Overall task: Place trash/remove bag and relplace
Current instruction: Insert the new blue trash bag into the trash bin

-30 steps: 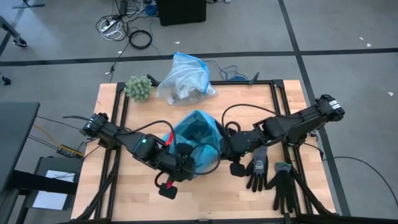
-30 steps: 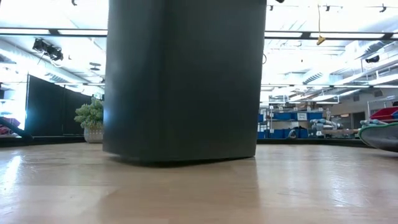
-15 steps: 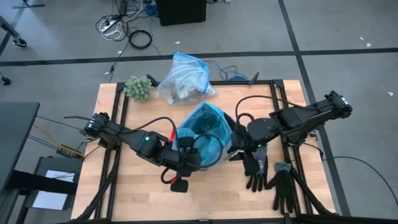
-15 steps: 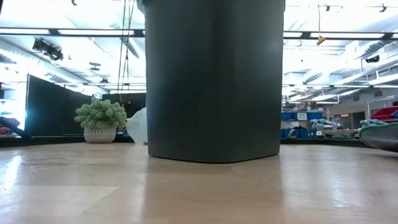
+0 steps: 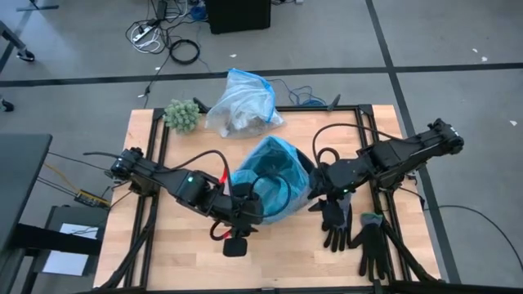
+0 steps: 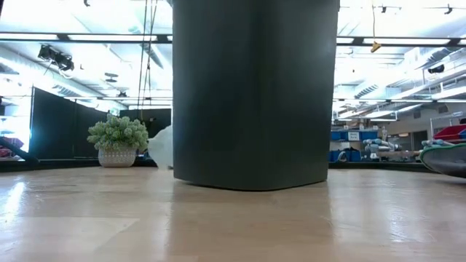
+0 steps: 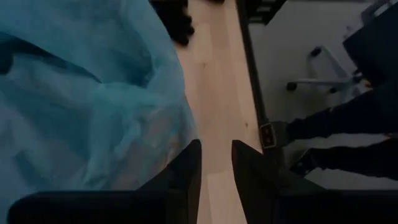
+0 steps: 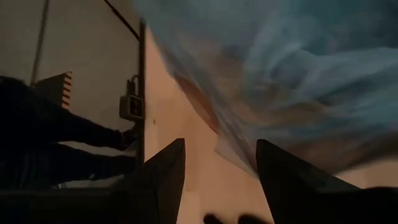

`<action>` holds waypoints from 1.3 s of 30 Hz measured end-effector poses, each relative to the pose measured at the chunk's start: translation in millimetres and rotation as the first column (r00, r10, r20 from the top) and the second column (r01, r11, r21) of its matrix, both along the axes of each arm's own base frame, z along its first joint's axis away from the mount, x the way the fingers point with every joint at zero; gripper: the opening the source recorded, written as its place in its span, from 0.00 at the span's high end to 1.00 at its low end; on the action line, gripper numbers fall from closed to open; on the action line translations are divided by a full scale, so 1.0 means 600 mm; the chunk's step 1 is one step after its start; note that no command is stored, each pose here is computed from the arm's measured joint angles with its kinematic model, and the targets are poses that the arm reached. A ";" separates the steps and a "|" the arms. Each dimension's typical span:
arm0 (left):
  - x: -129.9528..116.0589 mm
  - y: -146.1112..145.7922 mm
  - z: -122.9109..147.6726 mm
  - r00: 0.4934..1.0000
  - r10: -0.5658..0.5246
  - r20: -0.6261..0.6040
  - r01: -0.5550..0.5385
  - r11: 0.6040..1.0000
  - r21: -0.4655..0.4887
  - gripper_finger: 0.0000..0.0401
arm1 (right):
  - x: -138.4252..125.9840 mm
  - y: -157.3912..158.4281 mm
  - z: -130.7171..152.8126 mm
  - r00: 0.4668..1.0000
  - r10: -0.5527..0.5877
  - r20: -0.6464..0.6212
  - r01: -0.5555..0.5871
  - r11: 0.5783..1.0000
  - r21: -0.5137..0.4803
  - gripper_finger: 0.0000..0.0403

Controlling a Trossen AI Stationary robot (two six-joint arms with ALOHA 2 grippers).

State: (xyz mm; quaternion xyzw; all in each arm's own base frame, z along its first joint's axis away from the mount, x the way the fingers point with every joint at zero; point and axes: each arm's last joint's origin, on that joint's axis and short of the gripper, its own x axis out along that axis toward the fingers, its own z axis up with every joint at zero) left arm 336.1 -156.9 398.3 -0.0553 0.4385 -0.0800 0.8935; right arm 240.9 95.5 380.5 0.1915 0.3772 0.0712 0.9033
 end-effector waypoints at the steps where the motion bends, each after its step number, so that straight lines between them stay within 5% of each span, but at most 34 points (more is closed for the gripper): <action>1: -0.001 0.000 0.007 1.000 0.000 0.015 0.000 1.000 -0.003 0.76 | -0.003 -0.001 -0.001 1.000 -0.010 -0.013 0.010 1.000 -0.003 0.54; 10: -0.016 0.015 0.087 0.976 -0.024 0.216 0.012 0.998 0.056 0.76 | -0.022 -0.010 0.023 0.997 -0.038 0.069 0.037 0.999 0.013 0.54; 14: -0.026 0.039 0.124 0.954 0.013 0.300 -0.060 0.987 0.147 0.76 | -0.037 -0.018 0.040 0.988 -0.079 0.133 0.078 0.997 0.017 0.54; 18: -0.029 0.081 0.145 0.931 0.133 0.340 -0.185 0.975 0.125 0.76 | -0.053 -0.031 0.052 0.963 -0.199 0.181 0.200 0.980 0.014 0.54; 27: -0.020 0.178 0.144 0.935 0.208 0.286 -0.260 0.953 0.156 0.75 | -0.066 -0.043 0.053 0.921 -0.353 0.163 0.353 0.935 0.028 0.54; 32: 0.014 0.226 0.124 0.961 0.122 0.249 -0.178 0.959 0.219 0.74 | -0.051 -0.036 0.027 0.926 -0.375 0.054 0.376 0.927 -0.014 0.54; 39: 0.070 0.272 0.080 0.982 -0.051 0.180 -0.035 0.895 0.444 0.74 | -0.035 -0.034 0.019 0.924 -0.381 0.041 0.382 0.924 -0.021 0.55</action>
